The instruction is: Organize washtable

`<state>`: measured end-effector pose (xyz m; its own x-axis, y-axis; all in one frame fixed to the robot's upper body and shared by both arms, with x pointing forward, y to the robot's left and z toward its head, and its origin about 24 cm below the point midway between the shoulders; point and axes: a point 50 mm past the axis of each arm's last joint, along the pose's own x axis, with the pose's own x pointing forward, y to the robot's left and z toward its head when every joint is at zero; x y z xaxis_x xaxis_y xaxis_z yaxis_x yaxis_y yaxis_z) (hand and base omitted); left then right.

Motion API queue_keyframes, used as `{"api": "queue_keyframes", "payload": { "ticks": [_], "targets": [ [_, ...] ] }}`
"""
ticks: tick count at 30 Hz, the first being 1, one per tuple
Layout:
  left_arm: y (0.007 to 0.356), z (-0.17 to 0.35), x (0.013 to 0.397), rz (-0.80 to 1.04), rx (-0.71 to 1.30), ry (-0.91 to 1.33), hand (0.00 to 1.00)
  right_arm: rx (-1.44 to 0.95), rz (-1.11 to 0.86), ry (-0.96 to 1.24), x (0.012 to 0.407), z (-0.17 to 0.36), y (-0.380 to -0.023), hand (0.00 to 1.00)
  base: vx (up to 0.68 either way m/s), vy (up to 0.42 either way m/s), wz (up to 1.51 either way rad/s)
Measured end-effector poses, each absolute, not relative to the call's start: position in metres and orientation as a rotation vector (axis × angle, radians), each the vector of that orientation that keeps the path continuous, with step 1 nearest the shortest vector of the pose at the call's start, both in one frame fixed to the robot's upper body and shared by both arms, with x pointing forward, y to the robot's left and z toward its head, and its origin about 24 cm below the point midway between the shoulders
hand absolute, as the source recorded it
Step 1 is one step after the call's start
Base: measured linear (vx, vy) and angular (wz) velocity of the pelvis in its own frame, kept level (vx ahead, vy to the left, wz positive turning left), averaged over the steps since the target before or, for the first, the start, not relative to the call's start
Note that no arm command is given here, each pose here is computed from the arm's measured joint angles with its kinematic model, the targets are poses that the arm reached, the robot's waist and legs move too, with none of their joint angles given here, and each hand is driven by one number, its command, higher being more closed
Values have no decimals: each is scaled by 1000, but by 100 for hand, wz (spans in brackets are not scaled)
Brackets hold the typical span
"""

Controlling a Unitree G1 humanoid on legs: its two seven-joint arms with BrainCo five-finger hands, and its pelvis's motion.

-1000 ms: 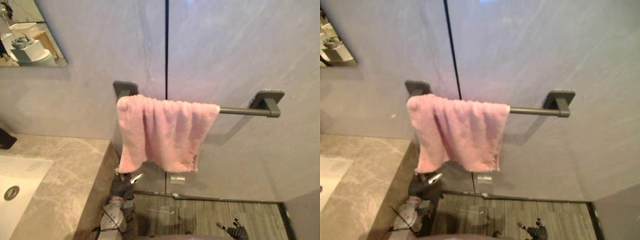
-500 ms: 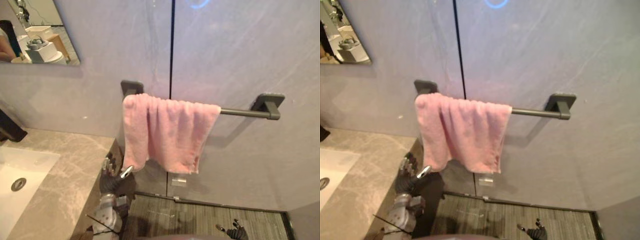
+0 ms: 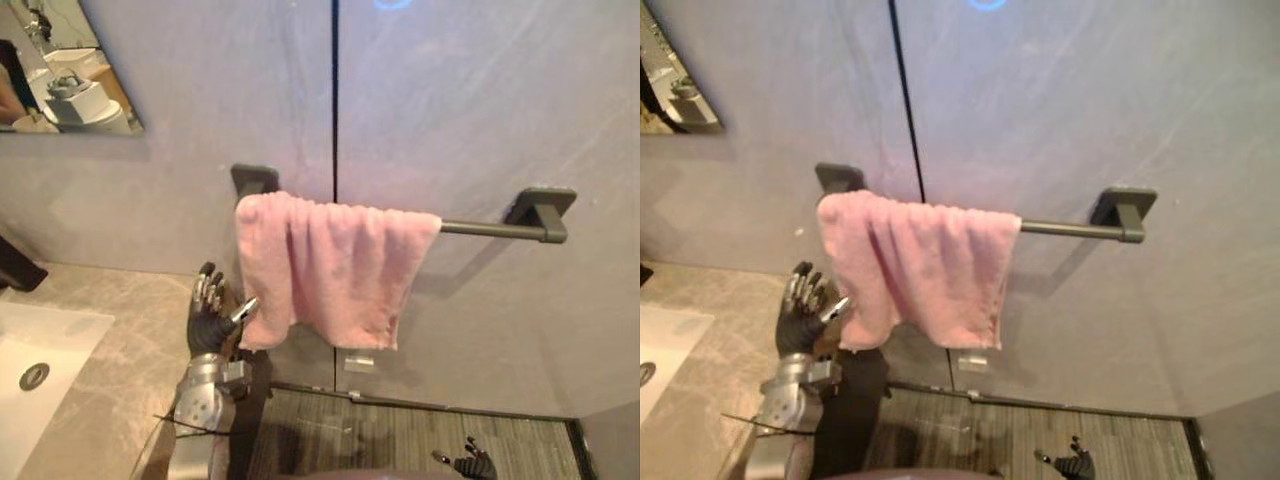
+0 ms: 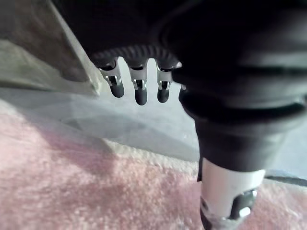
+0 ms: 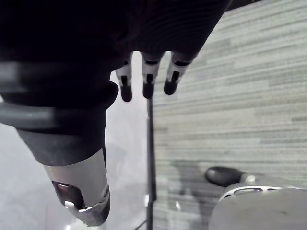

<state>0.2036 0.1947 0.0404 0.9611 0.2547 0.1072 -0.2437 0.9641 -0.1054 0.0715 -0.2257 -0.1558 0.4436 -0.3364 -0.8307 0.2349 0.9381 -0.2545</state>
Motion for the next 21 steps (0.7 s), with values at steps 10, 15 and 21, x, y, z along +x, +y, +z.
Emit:
{"api": "queue_keyframes", "payload": {
  "ticks": [10,15,21],
  "targets": [
    [204,23,213,257,-100,-42,0,-118,-357,1044,76,-154,-231,0,-56,8,-11],
    [207,13,212,266,-87,0,100,-118,-355,1036,80,-153,-230,0,-25,7,-11],
    [202,-13,212,217,-65,134,100,-123,-347,1003,90,-150,-230,0,-17,14,-17]
  ]
}}
